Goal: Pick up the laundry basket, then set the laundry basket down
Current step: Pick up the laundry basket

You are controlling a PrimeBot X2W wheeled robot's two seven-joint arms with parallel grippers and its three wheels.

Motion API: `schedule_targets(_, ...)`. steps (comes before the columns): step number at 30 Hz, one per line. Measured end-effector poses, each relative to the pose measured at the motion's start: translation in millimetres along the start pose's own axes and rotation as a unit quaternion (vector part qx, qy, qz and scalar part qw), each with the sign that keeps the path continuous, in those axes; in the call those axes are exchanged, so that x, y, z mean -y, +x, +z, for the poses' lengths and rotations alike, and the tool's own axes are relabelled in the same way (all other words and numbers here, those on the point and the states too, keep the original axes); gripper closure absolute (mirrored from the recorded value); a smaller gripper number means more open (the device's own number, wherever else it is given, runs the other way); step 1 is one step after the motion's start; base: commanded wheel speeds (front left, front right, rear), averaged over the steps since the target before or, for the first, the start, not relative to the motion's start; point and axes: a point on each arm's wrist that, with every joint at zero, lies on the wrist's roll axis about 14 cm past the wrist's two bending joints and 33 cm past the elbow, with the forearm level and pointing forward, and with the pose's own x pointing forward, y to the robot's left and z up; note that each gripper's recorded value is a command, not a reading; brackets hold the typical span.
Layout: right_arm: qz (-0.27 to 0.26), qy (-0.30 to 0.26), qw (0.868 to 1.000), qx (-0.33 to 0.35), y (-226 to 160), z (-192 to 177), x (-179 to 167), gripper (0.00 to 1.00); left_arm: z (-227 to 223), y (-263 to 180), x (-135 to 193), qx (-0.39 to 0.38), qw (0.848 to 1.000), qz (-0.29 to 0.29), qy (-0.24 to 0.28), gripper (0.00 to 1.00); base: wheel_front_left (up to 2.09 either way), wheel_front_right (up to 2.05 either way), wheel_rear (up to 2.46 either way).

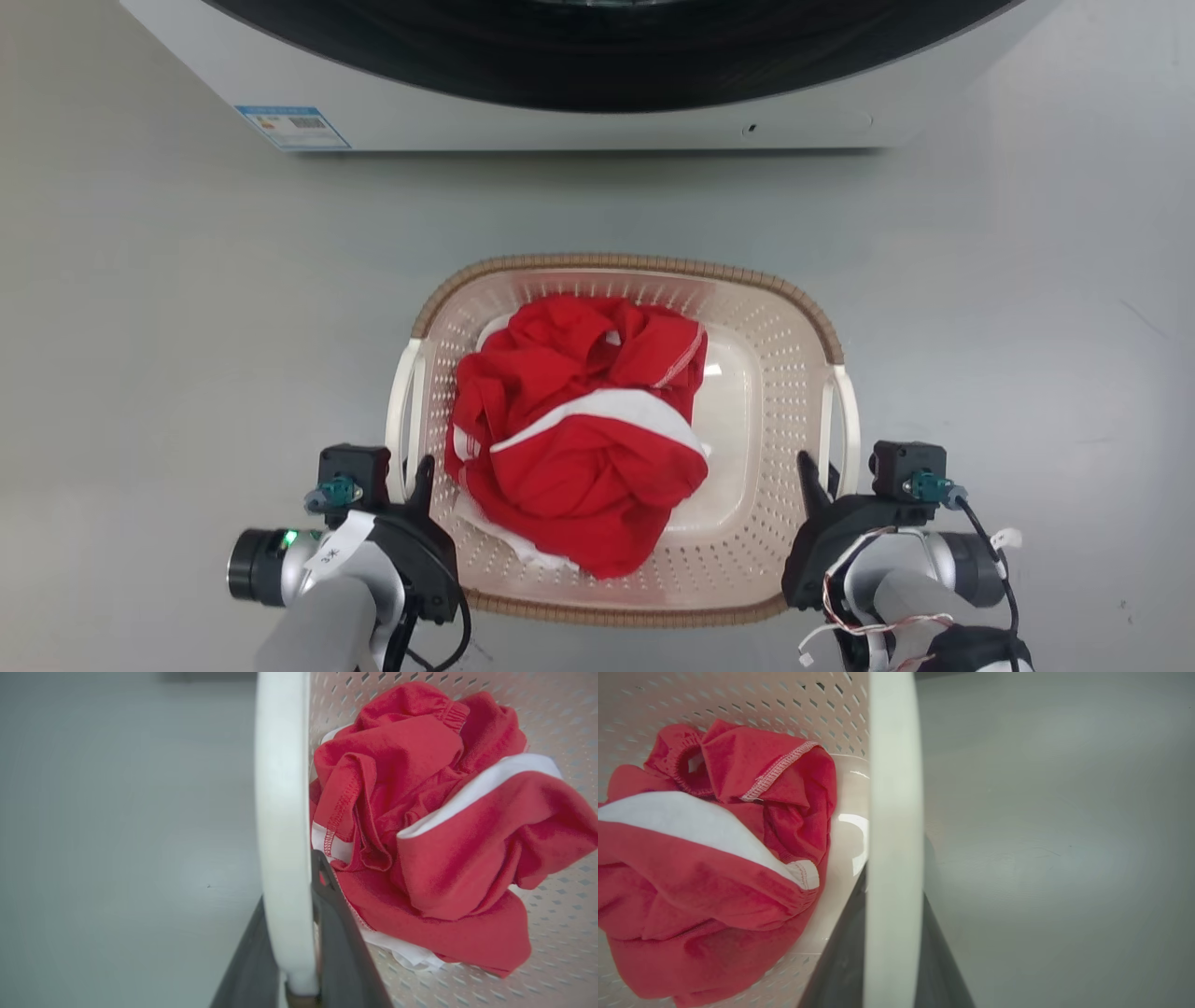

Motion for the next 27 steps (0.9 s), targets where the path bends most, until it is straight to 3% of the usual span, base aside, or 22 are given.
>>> schedule_targets(27,0.018,0.033,0.996,-0.084,-107.0,-53.7,-31.6,1.0,-55.9,-99.6,21.1,-0.054,0.998,-0.009,-0.018,1.0,0.0,0.0,0.0)
